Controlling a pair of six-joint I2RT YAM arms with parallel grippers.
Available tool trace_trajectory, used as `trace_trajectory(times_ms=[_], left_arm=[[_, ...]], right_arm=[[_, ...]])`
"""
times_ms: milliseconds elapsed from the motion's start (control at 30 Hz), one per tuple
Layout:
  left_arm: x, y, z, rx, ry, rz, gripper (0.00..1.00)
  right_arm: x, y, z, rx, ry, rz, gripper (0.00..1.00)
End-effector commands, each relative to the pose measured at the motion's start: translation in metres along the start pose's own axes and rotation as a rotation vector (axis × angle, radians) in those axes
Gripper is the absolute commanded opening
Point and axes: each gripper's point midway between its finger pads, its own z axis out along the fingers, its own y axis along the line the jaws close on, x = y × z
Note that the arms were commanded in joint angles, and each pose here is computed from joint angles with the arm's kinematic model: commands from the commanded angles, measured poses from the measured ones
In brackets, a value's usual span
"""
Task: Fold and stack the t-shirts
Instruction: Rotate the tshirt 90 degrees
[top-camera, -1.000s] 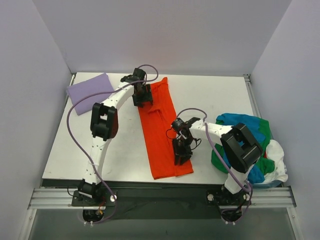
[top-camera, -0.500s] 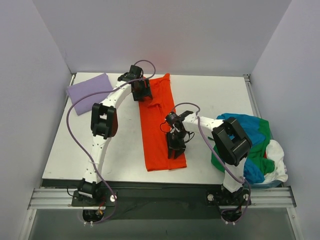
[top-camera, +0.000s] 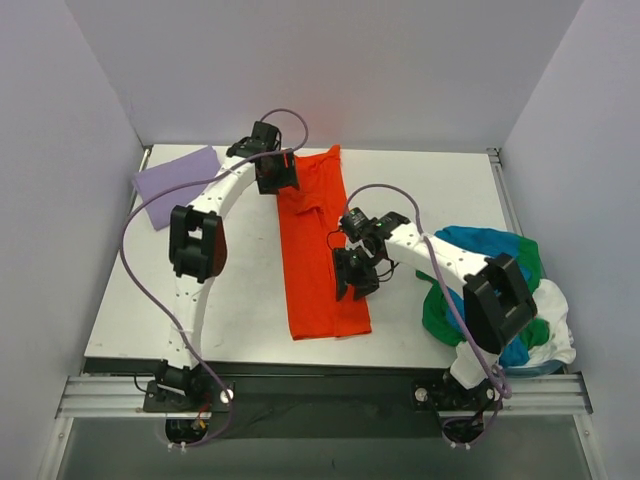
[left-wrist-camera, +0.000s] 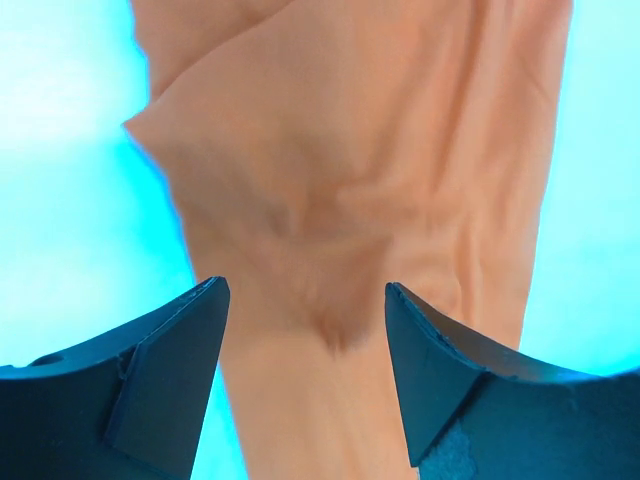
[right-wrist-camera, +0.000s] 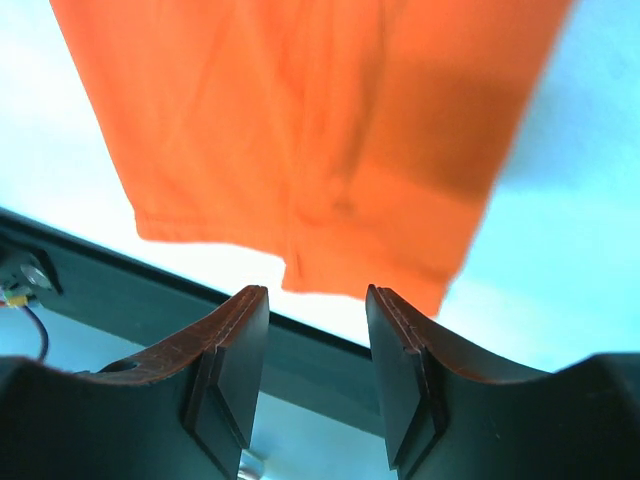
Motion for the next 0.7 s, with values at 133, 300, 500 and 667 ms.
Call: trace_trajectory(times_ms=[133,300,500,667], left_arm=[[0.005,-0.011,-0.137,-0.031,-0.136,0.078,0.75],[0.088,0.003,-0.187,-0.056,-0.098,0.040,0.74],[0.223,0.022,-0.203,-0.077,0.028,-0.020,0.74],[0.280,0.023,-0.206,-0.071,0.087,-0.027,0.74]], right_arm=[[0.051,-0.040,-0.016,0.103,0.036,-0.006,0.45],[0.067,-0.056,-0.009,0.129,0.038,-0.007,0.44],[0.075,-0.061,0.004,0.115,0.035,0.006,0.42],[0.075,-0.068,0.014,0.128,0.024,0.017,0.40]])
